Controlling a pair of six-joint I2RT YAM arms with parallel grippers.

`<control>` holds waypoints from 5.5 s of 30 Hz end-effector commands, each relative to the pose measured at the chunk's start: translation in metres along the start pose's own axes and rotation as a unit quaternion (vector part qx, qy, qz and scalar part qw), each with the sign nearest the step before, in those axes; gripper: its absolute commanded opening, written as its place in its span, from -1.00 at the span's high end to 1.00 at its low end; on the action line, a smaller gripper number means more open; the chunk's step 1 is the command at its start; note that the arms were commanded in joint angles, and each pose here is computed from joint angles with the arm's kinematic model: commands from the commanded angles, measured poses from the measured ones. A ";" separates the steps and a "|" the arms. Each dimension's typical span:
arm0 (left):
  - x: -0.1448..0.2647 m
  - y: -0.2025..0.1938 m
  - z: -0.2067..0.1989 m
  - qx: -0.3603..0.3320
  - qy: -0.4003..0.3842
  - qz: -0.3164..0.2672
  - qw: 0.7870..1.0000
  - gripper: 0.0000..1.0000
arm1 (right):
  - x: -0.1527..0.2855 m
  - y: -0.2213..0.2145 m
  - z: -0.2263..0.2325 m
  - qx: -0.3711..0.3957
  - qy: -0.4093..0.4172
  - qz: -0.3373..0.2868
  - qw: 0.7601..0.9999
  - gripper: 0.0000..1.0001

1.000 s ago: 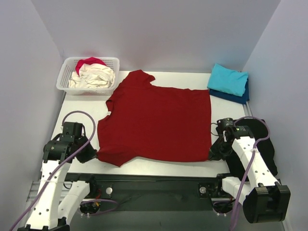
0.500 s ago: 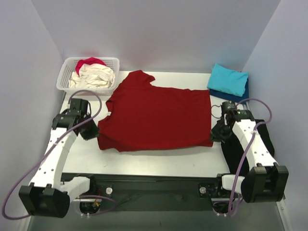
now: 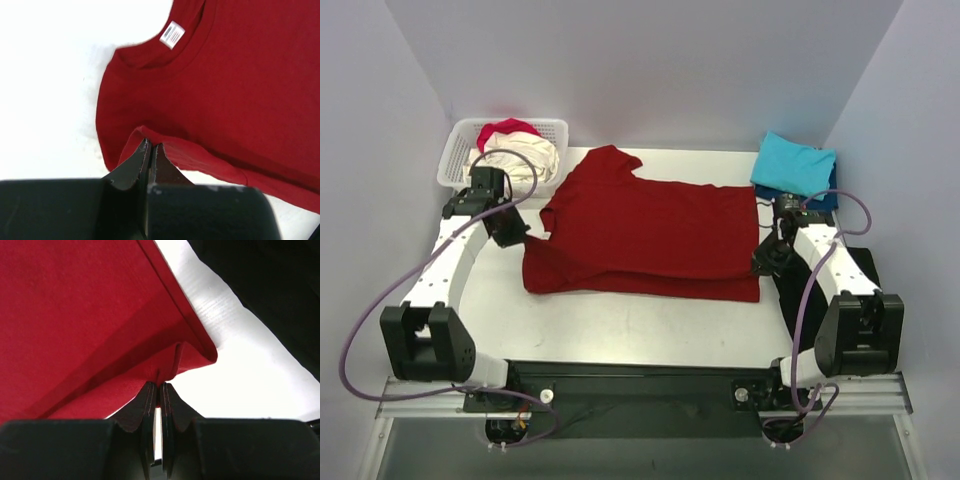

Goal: Fold and stack the t-shirts
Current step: Fold the flattened tshirt in 1/3 of the way

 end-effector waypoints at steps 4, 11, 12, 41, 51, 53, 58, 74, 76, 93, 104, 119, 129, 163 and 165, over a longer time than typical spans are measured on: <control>-0.017 0.046 -0.022 -0.024 -0.044 -0.057 0.997 1.00 | -0.001 0.021 0.010 -0.010 -0.005 -0.033 0.999 1.00; -0.049 0.064 -0.043 -0.039 -0.078 -0.040 0.995 1.00 | -0.009 0.030 0.020 -0.008 -0.010 -0.031 0.999 1.00; -0.049 0.069 -0.046 -0.040 -0.082 -0.042 0.995 1.00 | -0.012 0.031 0.020 -0.007 -0.014 -0.028 0.999 1.00; -0.056 0.074 -0.086 -0.129 -0.128 -0.096 0.979 -0.08 | 0.009 0.043 0.042 0.074 -0.035 -0.070 0.994 0.14; -0.062 -0.006 -0.045 -0.117 -0.072 0.022 0.990 0.09 | -0.025 -0.027 0.031 0.152 -0.068 0.012 0.986 0.22; -0.065 -0.019 -0.034 -0.115 -0.052 0.042 0.991 0.10 | -0.032 -0.034 0.035 0.169 -0.075 0.021 0.983 0.24; -0.072 -0.037 -0.016 -0.118 0.003 0.086 0.989 0.15 | -0.043 -0.041 0.046 0.188 -0.081 0.035 0.978 0.26; -0.106 -0.061 -0.001 -0.116 0.090 0.153 0.977 0.20 | -0.072 -0.051 0.049 0.203 -0.100 0.089 0.970 0.30; -0.112 -0.065 0.002 -0.115 0.096 0.159 0.976 0.21 | -0.073 -0.053 0.047 0.203 -0.102 0.092 0.970 0.29; -0.102 -0.133 0.043 -0.105 0.132 0.246 0.954 0.24 | -0.072 -0.080 0.008 0.227 -0.133 0.117 0.958 0.31; -0.059 -0.156 0.045 -0.037 0.111 0.245 0.963 0.28 | -0.065 -0.109 -0.018 0.248 -0.145 0.144 0.947 0.33; 0.005 -0.112 0.046 -0.030 0.117 0.129 0.984 0.37 | -0.041 -0.117 -0.046 0.223 -0.186 0.128 0.948 0.37; -0.018 -0.093 -0.019 -0.048 -0.077 0.116 0.989 0.34 | -0.007 -0.093 -0.009 0.221 -0.127 0.031 0.967 0.36; -0.081 -0.124 -0.061 -0.106 -0.041 0.166 0.980 1.00 | 0.019 -0.093 0.019 0.225 -0.087 -0.004 0.970 0.33; -0.071 -0.110 -0.072 -0.115 -0.051 0.145 0.981 1.00 | 0.020 -0.093 0.019 0.224 -0.087 -0.004 0.971 0.33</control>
Point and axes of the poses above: each gripper's point midway between its finger pads, its own x axis back along the fingers, its own z axis along the line the jaws close on, y = z × x, the point moved 6 cm from there along x, back along the fingers, and after that the axes turned 4 degrees about -x, right-handed, at the moved point
